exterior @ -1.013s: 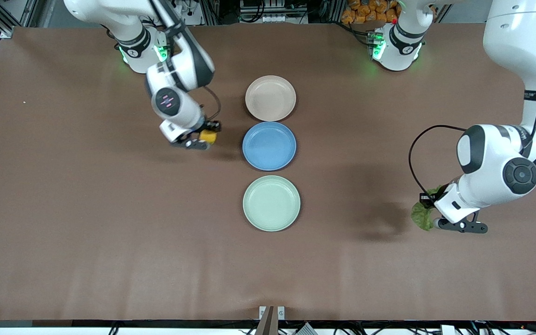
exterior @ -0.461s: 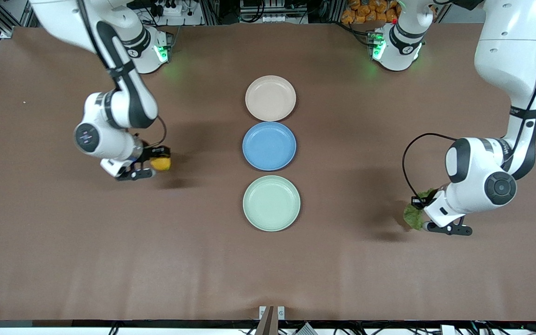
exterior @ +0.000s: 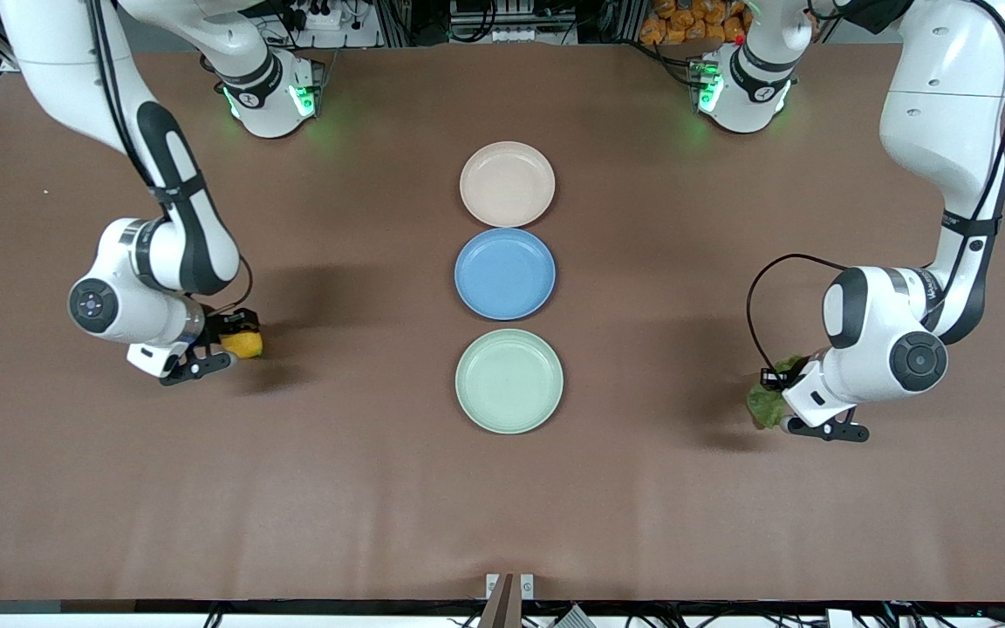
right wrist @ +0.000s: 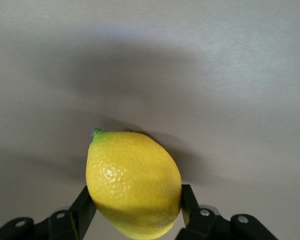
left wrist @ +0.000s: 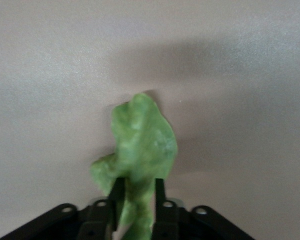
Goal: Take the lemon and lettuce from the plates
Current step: 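Lower the lettuce onto the table while the right gripper carries the lemon, then release the lettuce and lemon onto the table with both grippers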
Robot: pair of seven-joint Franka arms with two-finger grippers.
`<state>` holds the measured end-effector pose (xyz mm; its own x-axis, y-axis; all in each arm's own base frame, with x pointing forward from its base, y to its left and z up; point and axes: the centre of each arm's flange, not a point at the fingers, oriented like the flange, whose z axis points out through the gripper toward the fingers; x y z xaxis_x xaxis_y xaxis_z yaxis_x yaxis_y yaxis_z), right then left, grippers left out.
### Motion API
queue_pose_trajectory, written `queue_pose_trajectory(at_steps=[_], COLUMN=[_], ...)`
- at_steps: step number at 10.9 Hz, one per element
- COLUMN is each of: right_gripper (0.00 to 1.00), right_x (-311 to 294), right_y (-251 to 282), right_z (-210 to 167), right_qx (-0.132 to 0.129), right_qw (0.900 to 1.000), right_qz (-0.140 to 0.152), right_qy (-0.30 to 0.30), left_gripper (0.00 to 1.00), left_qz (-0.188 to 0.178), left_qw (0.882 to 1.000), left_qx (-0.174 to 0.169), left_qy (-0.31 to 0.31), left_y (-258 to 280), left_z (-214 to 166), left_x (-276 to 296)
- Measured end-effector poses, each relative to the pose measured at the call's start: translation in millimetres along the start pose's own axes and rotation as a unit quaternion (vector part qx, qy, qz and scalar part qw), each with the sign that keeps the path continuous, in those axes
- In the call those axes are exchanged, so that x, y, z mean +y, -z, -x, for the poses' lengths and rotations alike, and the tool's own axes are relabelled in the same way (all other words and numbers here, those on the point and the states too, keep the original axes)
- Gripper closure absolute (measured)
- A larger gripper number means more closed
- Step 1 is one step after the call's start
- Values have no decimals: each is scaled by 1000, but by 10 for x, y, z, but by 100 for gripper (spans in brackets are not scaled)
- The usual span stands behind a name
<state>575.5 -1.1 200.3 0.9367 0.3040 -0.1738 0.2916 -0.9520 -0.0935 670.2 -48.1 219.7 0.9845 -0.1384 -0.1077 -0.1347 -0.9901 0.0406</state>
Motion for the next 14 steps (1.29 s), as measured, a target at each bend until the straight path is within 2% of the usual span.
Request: queue_pose_trajectory(at_steps=[4, 5, 6, 7, 8, 11, 14], right_gripper=[23, 18, 6, 1, 0, 0, 0], right_x=[118, 148, 160, 164, 173, 238, 263], right_y=[47, 72, 105, 156, 224, 432, 719], right_z=[-41, -48, -67, -95, -122, -172, -146], right_qx=[8, 11, 15, 20, 27, 45, 61], right_qw=[1000, 999, 999, 999, 999, 998, 997], right_qz=[5, 6, 7, 10, 13, 19, 19], right_qy=[27, 31, 33, 39, 42, 43, 40], left_gripper=[19, 5, 0, 0, 0, 0, 0], left_qz=[-3, -5, -7, -8, -10, -13, -14], left_qw=[999, 999, 999, 998, 997, 996, 996], left_qx=[32, 42, 52, 62, 71, 82, 86], left_qy=[-4, -4, -3, -2, 0, 16, 16], left_y=[348, 511, 685, 851, 1016, 1490, 1881], left_z=[-104, -111, -107, -94, -73, 23, 79], left_x=[-27, -33, -44, -56, -93, -319, -309])
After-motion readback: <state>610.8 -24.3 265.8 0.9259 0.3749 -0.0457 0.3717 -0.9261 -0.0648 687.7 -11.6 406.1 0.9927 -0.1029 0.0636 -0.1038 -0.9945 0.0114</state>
